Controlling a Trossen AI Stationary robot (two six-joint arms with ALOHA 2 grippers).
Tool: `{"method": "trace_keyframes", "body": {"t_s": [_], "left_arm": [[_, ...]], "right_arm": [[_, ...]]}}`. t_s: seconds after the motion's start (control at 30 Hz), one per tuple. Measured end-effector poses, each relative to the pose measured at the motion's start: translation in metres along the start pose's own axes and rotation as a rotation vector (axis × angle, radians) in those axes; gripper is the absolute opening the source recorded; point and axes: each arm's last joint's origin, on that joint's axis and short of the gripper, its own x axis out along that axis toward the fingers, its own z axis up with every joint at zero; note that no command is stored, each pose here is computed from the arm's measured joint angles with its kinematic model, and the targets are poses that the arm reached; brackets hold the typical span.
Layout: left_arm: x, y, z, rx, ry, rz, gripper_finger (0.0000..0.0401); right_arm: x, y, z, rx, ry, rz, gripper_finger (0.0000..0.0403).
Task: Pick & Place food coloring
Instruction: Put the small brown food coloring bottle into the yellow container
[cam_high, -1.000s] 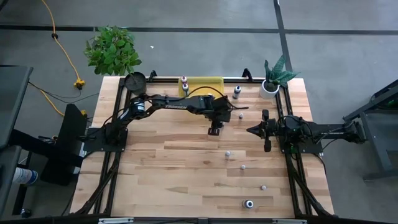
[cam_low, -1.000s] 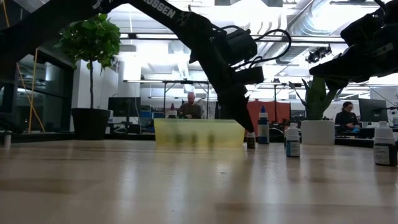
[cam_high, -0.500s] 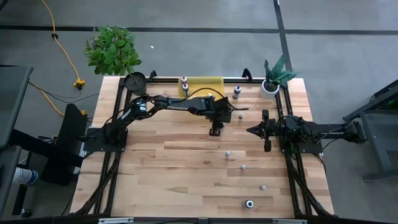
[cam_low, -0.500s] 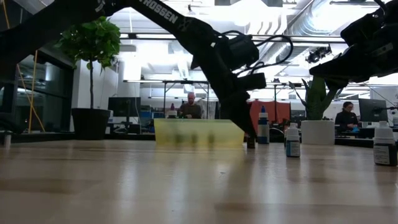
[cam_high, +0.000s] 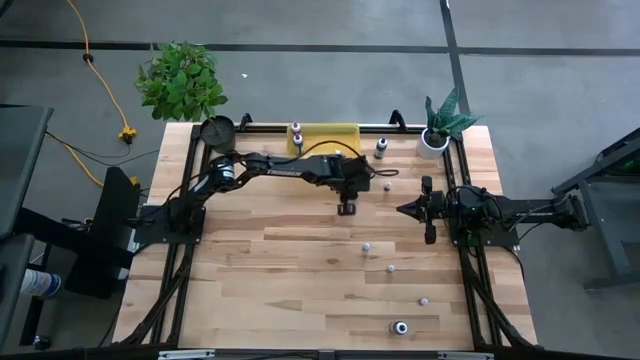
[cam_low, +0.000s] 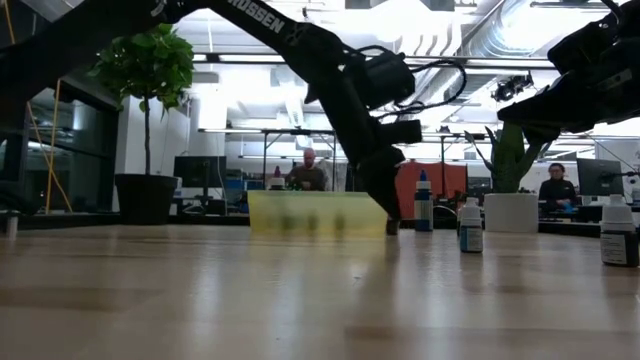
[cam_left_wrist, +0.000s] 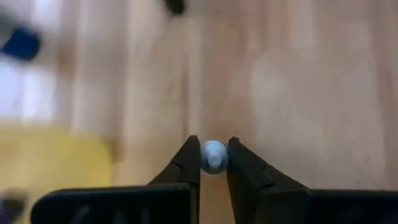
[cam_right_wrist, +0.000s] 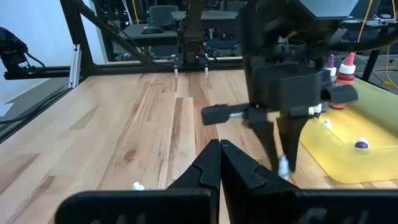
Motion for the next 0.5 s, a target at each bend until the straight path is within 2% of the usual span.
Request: {"method": "trace_keyframes", "body": {"t_s": [0.23, 0.5], "left_arm": [[-0.039, 0.019, 0.007, -0.219, -0.022, 0.101, 0.0032], [-0.076, 0.050, 0.002, -0.493, -0.029, 0.224, 0.0032]], "right_arm": [[0.000, 0.000, 0.000, 0.000, 0.000, 0.000, 0.0000], [0.000, 0.000, 0.000, 0.000, 0.001, 0.000, 0.0000]]}}
